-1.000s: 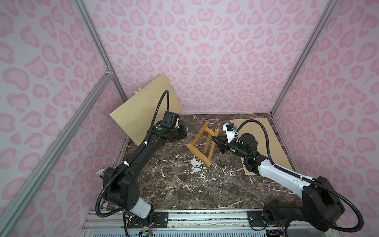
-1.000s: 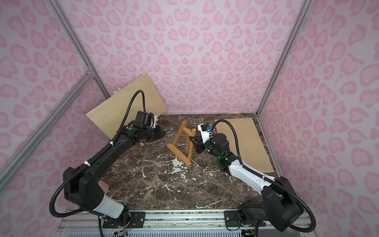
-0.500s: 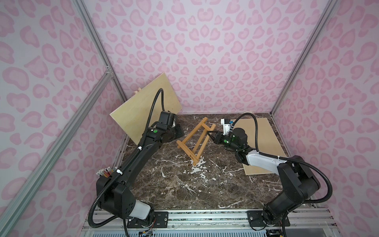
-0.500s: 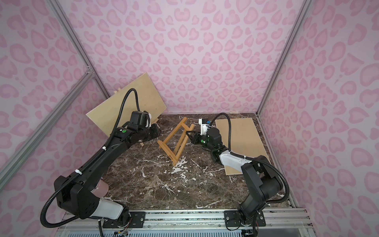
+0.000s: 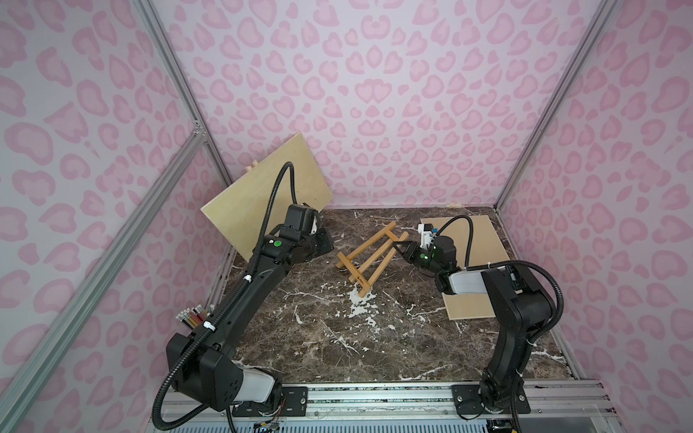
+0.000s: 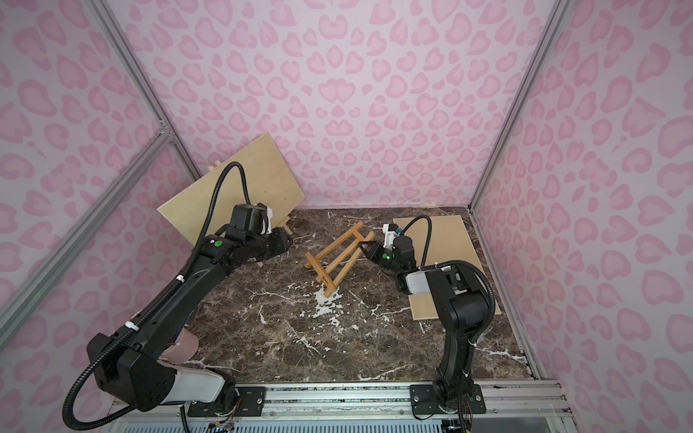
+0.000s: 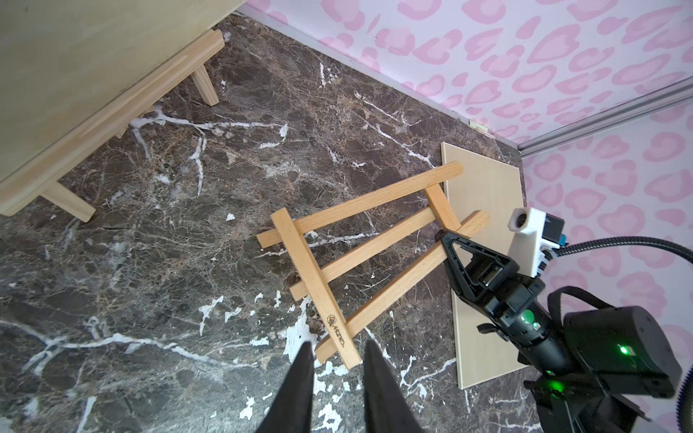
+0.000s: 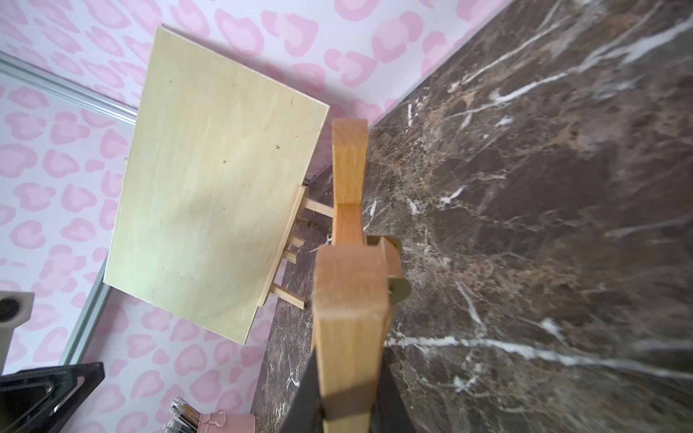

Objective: Disassemble the easel
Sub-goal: Place the easel at the center of the board.

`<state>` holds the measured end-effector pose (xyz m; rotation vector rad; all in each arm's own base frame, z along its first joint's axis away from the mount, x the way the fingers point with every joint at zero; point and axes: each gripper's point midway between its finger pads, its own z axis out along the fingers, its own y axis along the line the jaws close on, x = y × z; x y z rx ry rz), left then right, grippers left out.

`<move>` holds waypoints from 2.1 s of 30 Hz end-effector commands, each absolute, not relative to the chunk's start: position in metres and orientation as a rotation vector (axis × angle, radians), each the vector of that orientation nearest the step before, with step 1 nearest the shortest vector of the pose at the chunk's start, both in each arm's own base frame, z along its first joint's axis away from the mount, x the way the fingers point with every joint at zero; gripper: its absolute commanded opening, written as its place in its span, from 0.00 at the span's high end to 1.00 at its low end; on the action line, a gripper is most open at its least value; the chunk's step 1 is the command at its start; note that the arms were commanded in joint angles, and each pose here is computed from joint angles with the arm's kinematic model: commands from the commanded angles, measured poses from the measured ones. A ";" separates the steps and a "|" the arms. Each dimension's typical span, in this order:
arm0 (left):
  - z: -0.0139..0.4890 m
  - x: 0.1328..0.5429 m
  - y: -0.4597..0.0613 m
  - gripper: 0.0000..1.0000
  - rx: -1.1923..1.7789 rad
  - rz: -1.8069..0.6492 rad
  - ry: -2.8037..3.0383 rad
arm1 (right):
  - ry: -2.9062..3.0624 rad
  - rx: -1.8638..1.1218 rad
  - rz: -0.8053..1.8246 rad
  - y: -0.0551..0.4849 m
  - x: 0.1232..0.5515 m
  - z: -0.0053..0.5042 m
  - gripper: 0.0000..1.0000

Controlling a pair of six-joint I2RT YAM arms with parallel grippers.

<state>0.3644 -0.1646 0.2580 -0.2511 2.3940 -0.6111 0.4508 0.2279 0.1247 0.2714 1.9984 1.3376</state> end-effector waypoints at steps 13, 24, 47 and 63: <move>0.266 0.326 -0.139 0.68 -0.174 -0.519 2.363 | 2.091 0.265 1.197 0.220 0.494 0.085 1.00; 0.266 0.312 -0.121 0.66 -0.178 -0.458 2.299 | 2.223 0.204 1.341 0.253 0.543 0.042 1.00; 0.270 0.306 -0.115 0.58 -0.212 -0.484 2.240 | 2.394 0.239 1.226 0.259 0.602 0.015 0.73; 0.272 0.309 -0.093 0.25 -0.307 -0.444 2.203 | 2.358 0.176 1.068 0.244 0.610 0.064 0.19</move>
